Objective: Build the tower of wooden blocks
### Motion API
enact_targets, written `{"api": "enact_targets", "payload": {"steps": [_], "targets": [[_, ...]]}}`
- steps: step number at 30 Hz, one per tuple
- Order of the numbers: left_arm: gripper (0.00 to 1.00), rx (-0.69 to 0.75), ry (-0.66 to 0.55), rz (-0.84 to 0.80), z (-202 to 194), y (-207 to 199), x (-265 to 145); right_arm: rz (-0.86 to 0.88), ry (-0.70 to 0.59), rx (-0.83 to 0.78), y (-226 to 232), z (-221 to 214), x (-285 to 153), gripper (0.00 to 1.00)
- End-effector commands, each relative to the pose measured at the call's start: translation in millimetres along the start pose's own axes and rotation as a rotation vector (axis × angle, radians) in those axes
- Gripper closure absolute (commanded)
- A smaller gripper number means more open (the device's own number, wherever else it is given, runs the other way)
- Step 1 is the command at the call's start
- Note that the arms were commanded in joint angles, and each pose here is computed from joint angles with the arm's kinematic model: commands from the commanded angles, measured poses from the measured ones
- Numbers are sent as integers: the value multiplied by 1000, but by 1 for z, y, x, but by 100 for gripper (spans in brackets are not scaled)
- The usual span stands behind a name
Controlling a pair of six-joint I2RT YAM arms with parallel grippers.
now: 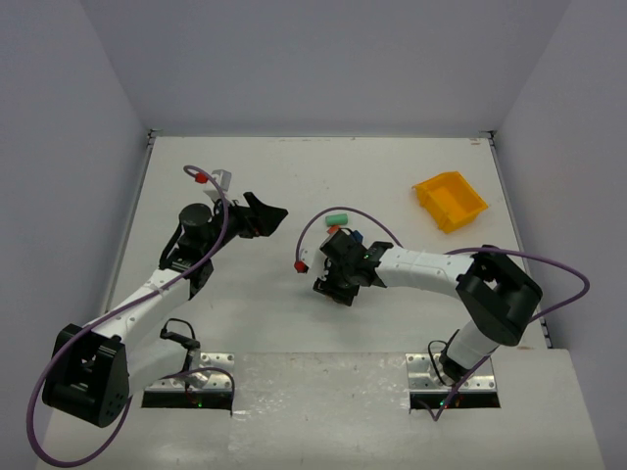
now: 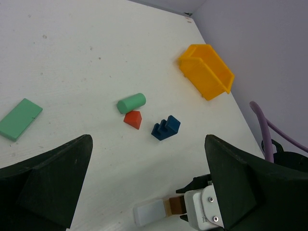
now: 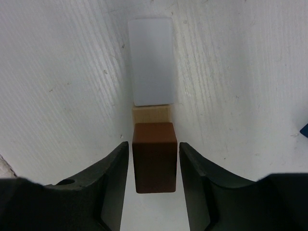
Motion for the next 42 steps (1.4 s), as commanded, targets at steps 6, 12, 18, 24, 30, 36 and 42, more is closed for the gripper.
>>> {"api": "enact_targets", "payload": {"steps": [6, 12, 18, 24, 30, 36, 42], "targets": [[0, 29, -38, -45, 10, -6, 0, -31, -66, -13, -6, 18, -11, 30], [0, 30, -34, -47, 10, -6, 0, -100, -187, -24, -15, 40, -36, 1], [0, 30, -34, -49, 10, -7, -1, -240, -297, 48, -30, 56, -65, 1], [0, 31, -39, -47, 10, -7, -2, -486, -375, 522, -77, 18, -84, 1], [0, 28, -40, -46, 10, -6, -1, -541, -432, 635, -83, -30, -53, 1], [0, 25, -32, -49, 9, -6, 0, -569, -425, 593, -92, -37, -26, 5], [0, 27, -33, -61, 8, -8, -2, -616, -399, 584, -109, -38, -7, 12]]}}
Point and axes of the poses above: each gripper's point midway between its finger pads, its own x axis out along the fingers, its own y axis along the line the jaws close on, z = x × y, the point moved 6 cm from there along -x, back along the fingers, and after that the axes turned 10 degrees about -x, right-handed, at the moved point
